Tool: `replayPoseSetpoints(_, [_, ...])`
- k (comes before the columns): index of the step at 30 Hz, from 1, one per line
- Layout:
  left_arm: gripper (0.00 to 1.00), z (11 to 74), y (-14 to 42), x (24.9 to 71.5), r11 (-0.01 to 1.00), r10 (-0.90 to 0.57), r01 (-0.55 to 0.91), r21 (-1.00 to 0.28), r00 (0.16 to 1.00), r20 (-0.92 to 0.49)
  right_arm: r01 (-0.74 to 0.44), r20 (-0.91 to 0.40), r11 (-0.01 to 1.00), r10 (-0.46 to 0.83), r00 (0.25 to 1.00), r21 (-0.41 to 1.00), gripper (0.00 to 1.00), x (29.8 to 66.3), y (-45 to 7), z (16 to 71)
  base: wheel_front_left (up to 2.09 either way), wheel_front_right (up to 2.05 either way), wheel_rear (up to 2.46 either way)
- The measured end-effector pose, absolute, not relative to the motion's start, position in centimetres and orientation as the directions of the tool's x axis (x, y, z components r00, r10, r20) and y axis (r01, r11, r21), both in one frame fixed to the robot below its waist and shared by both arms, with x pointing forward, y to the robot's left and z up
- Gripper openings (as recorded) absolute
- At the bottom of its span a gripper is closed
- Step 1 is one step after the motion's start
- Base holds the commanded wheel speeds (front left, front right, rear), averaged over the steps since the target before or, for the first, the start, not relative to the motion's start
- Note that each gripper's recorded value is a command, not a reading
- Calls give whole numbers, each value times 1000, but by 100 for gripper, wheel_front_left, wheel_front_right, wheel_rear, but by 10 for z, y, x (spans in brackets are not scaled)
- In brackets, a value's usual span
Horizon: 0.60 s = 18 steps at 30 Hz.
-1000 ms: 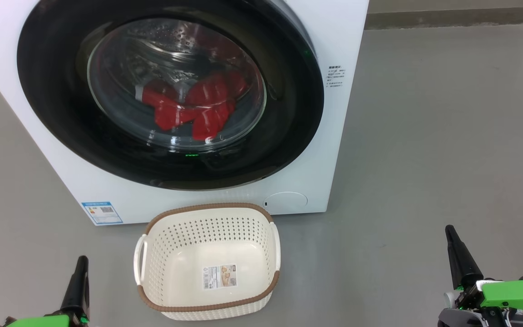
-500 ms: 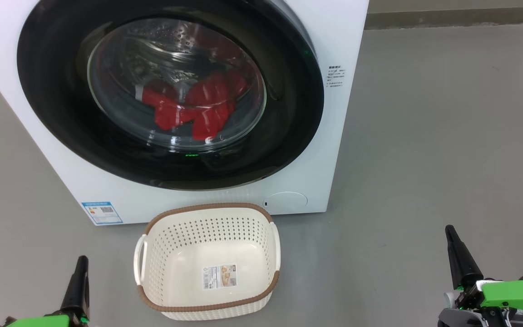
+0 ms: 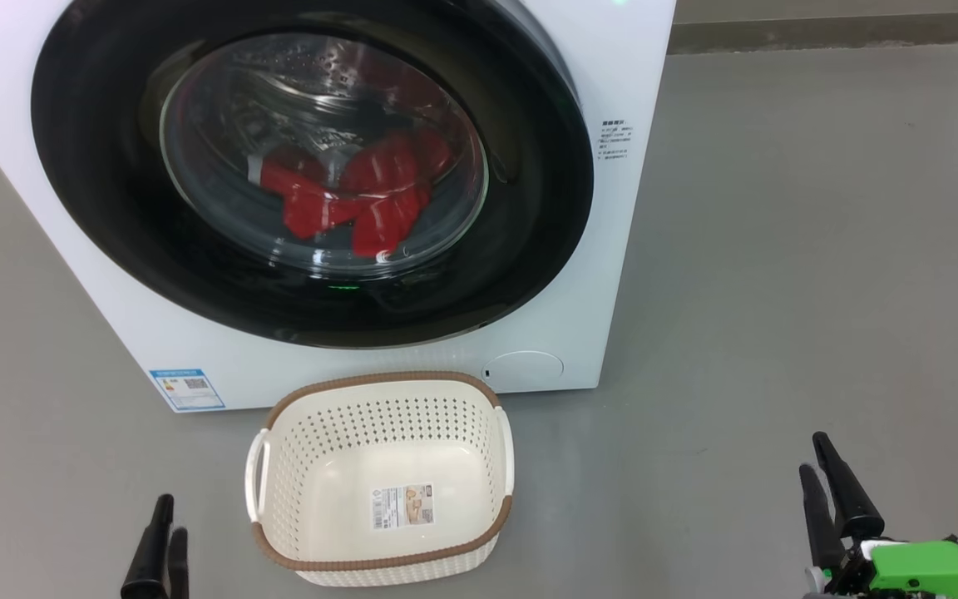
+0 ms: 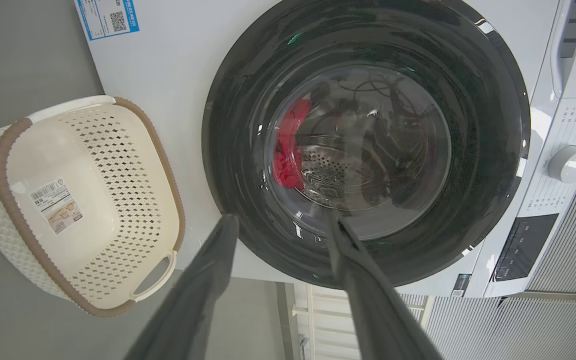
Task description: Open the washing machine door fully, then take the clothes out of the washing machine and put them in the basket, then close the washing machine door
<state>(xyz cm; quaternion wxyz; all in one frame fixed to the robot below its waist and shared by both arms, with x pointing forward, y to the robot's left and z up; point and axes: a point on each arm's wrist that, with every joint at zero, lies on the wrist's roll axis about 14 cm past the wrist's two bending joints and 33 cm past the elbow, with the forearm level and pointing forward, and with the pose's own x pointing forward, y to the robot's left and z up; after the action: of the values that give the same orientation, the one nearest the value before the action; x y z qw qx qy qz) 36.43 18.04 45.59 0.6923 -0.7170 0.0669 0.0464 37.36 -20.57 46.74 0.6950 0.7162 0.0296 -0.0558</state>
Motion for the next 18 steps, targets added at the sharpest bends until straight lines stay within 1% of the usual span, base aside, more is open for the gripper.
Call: replayPoseSetpoints(18, [100,464,184,366,-19,5,-135,-991,991,-136,101,-103,-38,-51,993,994,100,376,-202,473,0,0,0])
